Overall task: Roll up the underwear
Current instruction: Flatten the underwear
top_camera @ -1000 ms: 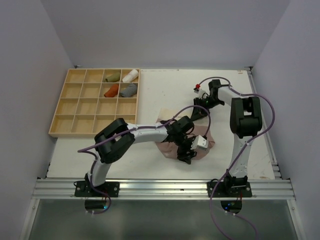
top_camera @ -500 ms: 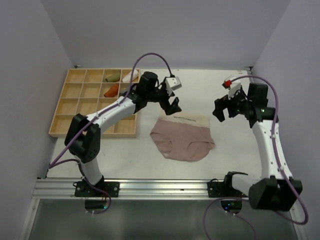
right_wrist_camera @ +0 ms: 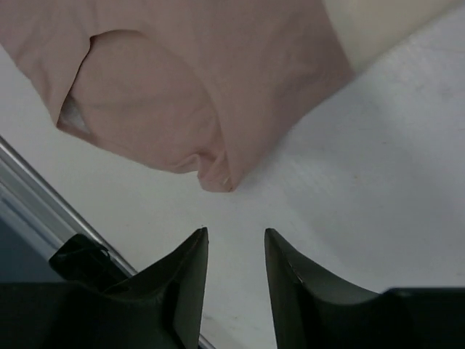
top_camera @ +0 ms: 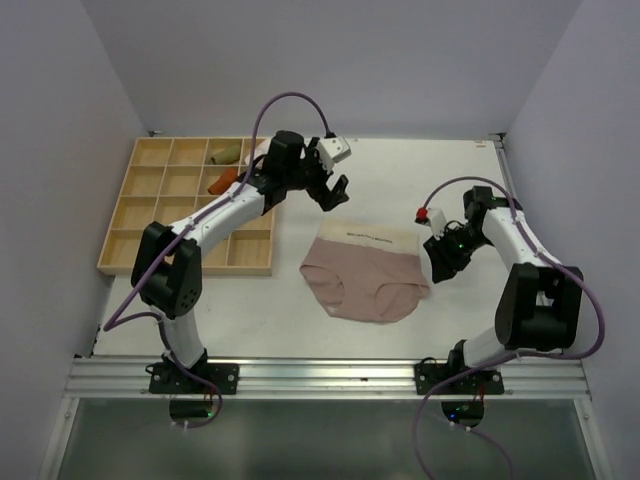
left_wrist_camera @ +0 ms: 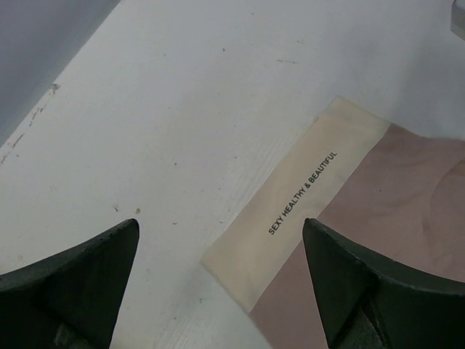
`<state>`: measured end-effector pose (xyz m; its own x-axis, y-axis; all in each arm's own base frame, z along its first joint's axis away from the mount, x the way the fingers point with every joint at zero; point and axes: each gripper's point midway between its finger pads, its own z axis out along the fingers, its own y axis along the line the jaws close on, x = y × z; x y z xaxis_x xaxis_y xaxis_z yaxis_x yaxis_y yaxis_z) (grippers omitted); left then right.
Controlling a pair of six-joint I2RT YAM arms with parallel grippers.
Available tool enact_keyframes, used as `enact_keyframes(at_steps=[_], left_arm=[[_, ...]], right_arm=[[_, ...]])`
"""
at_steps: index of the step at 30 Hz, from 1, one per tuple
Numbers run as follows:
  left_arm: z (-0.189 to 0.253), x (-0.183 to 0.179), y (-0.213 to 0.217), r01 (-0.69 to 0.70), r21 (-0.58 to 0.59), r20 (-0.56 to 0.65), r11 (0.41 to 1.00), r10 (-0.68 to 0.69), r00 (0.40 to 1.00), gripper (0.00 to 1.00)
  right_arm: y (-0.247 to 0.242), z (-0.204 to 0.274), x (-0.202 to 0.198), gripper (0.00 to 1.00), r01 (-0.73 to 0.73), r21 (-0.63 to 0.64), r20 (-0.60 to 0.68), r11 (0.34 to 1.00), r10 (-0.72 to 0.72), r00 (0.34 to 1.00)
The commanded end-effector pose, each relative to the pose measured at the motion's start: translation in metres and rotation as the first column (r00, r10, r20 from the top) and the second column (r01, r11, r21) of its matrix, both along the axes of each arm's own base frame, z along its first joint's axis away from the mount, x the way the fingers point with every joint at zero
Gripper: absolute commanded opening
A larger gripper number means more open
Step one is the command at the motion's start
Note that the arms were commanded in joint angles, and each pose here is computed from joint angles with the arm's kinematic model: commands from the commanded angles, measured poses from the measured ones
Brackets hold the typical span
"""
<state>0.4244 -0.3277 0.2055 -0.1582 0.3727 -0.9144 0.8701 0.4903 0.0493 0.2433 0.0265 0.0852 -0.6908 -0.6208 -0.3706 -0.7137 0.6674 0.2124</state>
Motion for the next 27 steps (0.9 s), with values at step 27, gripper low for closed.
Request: enact_keyframes(at_steps=[27], left_arm=[[-0.044,-0.013,0.018,-0.065,0.046,-0.045,0.997,0.067,0.997,0.98]], right_arm=[[0.005,-0.068,-0.008,0.37,0.182,-0.212,-0.19,0.96,-0.223,0.956]])
